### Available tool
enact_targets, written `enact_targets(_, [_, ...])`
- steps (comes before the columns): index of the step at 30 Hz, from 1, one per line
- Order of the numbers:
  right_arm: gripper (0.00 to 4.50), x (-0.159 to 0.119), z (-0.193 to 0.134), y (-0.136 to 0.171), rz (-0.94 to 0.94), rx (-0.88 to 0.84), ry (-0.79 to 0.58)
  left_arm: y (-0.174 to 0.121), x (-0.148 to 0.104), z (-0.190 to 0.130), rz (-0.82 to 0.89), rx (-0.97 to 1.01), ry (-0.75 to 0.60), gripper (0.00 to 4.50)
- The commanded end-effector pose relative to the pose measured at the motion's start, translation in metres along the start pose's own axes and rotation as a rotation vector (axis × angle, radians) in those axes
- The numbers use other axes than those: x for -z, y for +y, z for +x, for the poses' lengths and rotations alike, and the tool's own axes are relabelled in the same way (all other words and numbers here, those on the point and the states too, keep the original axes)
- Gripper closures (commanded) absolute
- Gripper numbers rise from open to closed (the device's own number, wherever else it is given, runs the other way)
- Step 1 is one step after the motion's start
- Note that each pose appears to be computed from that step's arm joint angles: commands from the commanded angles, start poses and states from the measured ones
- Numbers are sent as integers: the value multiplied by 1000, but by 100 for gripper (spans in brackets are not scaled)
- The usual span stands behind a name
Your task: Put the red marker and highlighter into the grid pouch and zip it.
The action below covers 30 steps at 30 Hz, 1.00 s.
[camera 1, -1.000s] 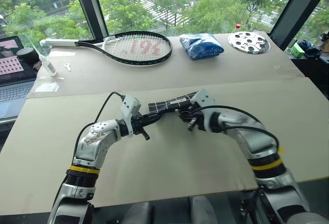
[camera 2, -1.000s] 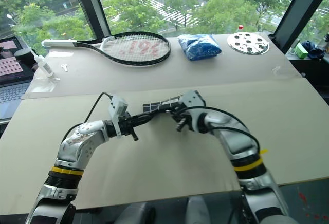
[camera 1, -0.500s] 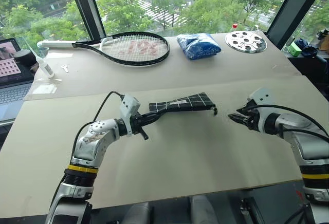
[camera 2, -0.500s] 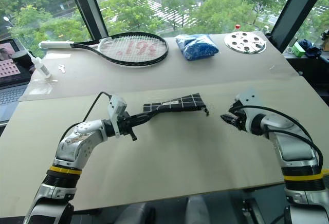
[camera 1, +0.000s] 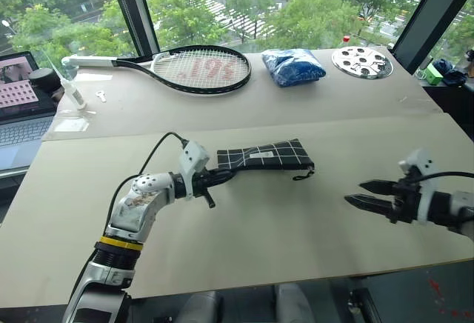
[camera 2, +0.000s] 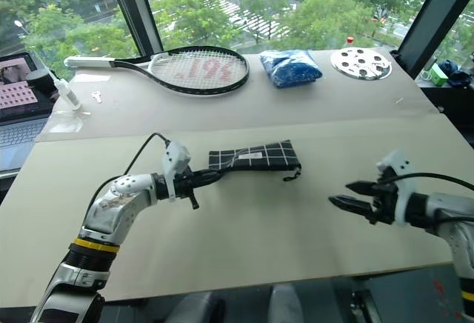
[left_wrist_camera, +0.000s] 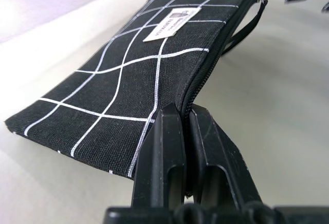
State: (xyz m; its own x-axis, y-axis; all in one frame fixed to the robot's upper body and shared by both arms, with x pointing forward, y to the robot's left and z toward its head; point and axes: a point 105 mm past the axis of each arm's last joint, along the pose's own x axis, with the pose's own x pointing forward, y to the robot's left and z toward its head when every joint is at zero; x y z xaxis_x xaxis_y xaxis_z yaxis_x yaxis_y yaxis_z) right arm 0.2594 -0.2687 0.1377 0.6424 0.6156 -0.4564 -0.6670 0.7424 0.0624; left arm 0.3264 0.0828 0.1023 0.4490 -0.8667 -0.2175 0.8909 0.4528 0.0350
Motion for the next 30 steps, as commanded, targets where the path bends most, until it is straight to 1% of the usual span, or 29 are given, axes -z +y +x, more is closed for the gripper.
enact_targets(1, [73, -17, -14, -8, -74, 49, -64, -11, -3, 16, 73, 48, -5, 450])
enact_targets(3, [73, -17, -13, -11, -79, 69, -69, -15, -3, 22, 90, 61, -1, 450])
enact_targets(5, [68, -15, -9, -11, -88, 70, -57, -20, -3, 26, 77, 85, -4, 376])
enact_targets(7, [68, -12, -5, -9, -94, 60, -49, -25, -4, 27, 78, 110, -11, 317])
enact_targets(10, [68, -9, 0, -6, -96, 48, -36, -11, -5, 19, 116, 44, -4, 203])
enact_targets(11, [68, -9, 1, -6, -98, 45, -35, -5, -7, 15, 128, 14, -5, 177])
enact_targets(13, [68, -10, -1, -8, -93, 49, -43, 0, -18, 5, 91, -4, -56, 104])
enact_targets(14, [68, -13, -3, -11, -94, 55, -57, 1, -29, -5, 34, -3, -115, 104])
enact_targets(16, [68, -17, -5, -13, -96, 62, -80, 2, -42, -21, -39, 1, -185, 104])
enact_targets(19, [68, -34, -7, -15, -128, 68, -163, 9, -44, -65, -169, -34, -222, 104])
enact_targets(22, [68, -49, -6, -13, -133, 58, -252, 28, -43, -107, -298, -170, -265, 104])
enact_targets(25, [68, -55, -4, -12, -132, 38, -285, 48, -33, -147, -388, -329, -267, 104])
enact_targets(28, [68, -56, -1, -13, -127, 34, -285, 54, -27, -176, -407, -425, -284, 104])
enact_targets(30, [68, -55, 1, -18, -123, 37, -280, 52, -20, -192, -413, -476, -282, 104])
